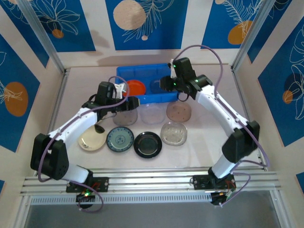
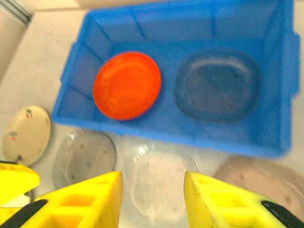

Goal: Place the plates into the plastic bin on the countertop

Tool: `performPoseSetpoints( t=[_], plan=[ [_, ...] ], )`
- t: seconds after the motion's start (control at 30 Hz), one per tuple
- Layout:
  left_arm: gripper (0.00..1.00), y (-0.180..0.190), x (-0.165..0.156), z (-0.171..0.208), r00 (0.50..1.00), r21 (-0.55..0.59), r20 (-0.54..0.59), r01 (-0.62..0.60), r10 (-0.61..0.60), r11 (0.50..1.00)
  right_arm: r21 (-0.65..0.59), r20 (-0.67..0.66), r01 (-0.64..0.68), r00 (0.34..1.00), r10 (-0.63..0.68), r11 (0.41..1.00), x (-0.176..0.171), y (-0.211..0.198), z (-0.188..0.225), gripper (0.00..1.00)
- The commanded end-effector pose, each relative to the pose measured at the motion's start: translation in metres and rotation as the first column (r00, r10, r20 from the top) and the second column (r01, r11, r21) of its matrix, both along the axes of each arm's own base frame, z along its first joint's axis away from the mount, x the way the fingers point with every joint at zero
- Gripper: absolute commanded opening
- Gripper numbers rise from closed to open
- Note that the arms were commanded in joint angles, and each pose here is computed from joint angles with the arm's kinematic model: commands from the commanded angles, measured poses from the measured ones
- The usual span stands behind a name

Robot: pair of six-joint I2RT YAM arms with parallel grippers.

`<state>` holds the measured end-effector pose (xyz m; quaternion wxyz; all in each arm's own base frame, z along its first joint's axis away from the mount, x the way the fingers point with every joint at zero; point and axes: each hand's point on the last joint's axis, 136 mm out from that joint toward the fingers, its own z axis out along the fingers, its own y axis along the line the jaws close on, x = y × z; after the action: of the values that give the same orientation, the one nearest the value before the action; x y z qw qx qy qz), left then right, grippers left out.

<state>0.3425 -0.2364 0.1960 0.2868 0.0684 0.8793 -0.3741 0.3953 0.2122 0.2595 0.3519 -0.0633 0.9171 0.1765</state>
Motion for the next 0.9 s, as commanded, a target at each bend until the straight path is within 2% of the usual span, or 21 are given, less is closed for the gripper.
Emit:
performPoseSetpoints(
  t=[0.0, 0.17, 0.43, 0.67, 0.87],
  plan=[
    [0.70, -0.021, -0.020, 0.002, 0.997, -0.003, 0.012, 0.071, -0.071, 0.997, -0.091, -0.117, 0.074, 0.990, -0.085, 0.993, -0.030, -0.042, -0.038, 0.39],
    [0.70, -0.054, -0.044, -0.022, 0.984, 0.054, -0.037, 0.174, -0.172, 0.983, -0.082, -0.285, 0.161, 0.942, -0.178, 0.984, -0.087, -0.083, -0.082, 0.35],
    [0.70, -0.085, -0.074, -0.055, 0.958, 0.091, -0.101, 0.279, -0.269, 0.956, -0.054, -0.495, 0.251, 0.834, -0.244, 0.967, -0.150, -0.102, -0.152, 0.35],
    [0.69, -0.098, -0.078, -0.071, 0.952, 0.095, -0.115, 0.294, -0.283, 0.951, -0.063, -0.583, 0.285, 0.767, -0.267, 0.956, -0.165, -0.102, -0.191, 0.35],
    [0.69, -0.103, -0.076, -0.077, 0.950, 0.090, -0.121, 0.300, -0.289, 0.950, -0.068, -0.621, 0.312, 0.730, -0.285, 0.948, -0.164, -0.103, -0.210, 0.32]
  ],
)
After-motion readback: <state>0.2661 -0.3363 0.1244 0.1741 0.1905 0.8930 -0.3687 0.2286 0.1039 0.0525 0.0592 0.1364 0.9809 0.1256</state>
